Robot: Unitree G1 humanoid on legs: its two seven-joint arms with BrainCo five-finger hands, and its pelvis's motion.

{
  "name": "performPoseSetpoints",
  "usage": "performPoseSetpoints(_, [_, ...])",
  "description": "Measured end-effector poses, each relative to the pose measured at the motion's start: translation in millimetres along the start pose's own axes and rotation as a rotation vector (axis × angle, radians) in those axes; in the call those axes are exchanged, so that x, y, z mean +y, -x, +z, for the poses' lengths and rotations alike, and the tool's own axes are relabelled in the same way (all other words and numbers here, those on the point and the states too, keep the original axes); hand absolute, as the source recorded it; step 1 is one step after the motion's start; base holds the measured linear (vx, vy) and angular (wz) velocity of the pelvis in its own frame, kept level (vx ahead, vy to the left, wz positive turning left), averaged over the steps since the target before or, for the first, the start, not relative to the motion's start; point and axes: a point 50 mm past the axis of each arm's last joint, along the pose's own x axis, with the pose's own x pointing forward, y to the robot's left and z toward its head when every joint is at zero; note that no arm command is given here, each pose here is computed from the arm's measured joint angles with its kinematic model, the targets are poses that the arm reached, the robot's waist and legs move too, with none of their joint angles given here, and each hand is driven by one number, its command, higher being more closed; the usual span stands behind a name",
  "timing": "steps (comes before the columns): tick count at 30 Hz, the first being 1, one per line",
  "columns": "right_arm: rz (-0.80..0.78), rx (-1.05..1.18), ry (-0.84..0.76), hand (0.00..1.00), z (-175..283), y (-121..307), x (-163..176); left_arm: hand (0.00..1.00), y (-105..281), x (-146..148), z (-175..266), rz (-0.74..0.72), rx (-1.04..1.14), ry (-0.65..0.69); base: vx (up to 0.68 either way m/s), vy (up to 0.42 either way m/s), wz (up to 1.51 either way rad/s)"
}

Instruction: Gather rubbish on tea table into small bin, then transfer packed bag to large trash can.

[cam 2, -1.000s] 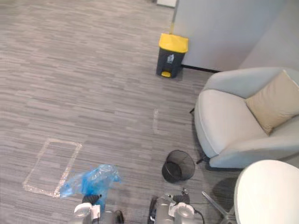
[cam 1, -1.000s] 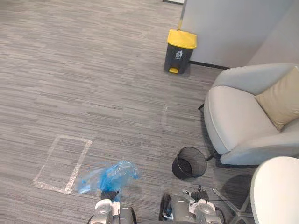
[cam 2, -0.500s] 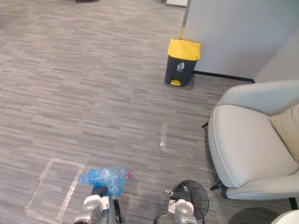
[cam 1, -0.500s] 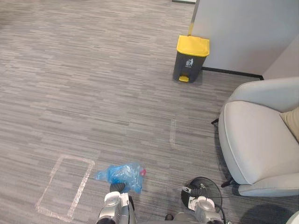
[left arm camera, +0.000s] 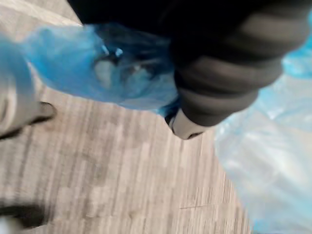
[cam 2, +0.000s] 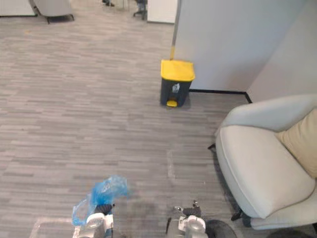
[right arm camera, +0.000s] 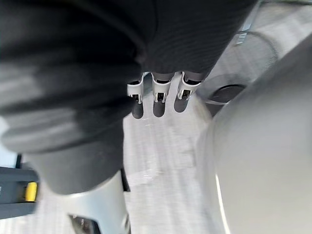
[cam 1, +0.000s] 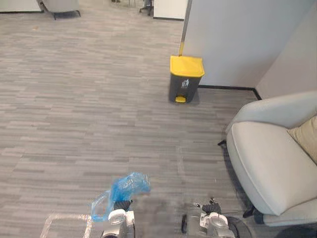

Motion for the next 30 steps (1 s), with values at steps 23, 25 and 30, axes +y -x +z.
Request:
performPoseSetpoints(23, [0.012, 0.094, 0.055, 0.00, -22, 4, 3, 1.00, 3, -12, 3, -0.049, -0.030, -0.032, 0.47, 0.039, -0.21])
performPoseSetpoints(25, [0.007, 0.088, 0.060, 0.00, -23, 4, 0, 1.00, 2, -11, 5, -0.055, -0.035, -0.065, 0.40, 0.191, -0.01])
performPoseSetpoints(30, [-0.006, 0.036, 0.040, 0.00, -11, 2, -3, 1.00, 1, -8, 2, -0.032, -0.016, -0.074, 0.46, 0.003, 0.51])
